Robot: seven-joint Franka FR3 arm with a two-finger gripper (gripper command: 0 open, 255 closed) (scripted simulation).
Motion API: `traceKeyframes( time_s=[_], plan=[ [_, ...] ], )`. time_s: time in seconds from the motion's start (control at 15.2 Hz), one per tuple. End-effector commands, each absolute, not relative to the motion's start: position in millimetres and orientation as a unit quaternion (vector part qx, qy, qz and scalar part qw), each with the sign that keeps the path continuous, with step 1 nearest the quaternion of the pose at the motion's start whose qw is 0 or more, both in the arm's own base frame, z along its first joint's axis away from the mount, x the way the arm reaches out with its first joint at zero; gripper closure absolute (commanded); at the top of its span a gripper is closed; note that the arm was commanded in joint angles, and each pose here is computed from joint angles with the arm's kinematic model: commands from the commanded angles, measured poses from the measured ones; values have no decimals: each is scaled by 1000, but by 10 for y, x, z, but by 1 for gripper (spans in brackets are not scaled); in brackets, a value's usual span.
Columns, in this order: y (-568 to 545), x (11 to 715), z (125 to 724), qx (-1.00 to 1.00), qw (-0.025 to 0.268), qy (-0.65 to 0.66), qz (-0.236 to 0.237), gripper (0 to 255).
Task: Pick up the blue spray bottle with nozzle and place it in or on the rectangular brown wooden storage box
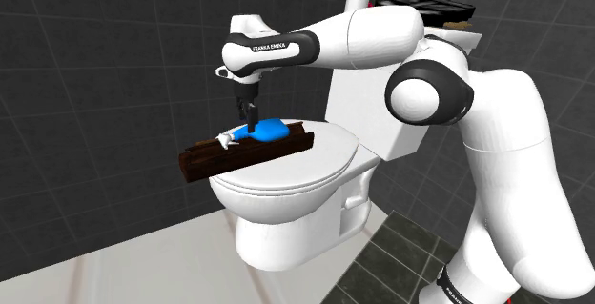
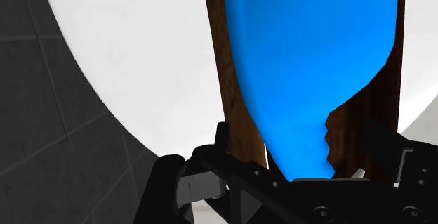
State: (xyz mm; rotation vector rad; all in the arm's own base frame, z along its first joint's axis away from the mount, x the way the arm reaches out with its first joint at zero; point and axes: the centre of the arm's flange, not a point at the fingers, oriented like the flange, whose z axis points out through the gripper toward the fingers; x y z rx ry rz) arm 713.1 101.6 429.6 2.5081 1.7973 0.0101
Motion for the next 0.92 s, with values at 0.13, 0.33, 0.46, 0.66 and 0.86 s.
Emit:
traceKeyframes(
  time_s=[0.13, 0.33, 0.46, 0.66, 0.86],
  plan=[
    [1021, 7126, 4427, 813, 28, 582, 3, 0],
    [1037, 7112, 4795, 813, 28, 582, 3, 0],
    [1036, 7111, 4795, 813, 28, 582, 3, 0],
    [1037, 7112, 4795, 813, 28, 582, 3, 0],
    [1037, 7112, 4795, 813, 28, 582, 3, 0]
  ],
)
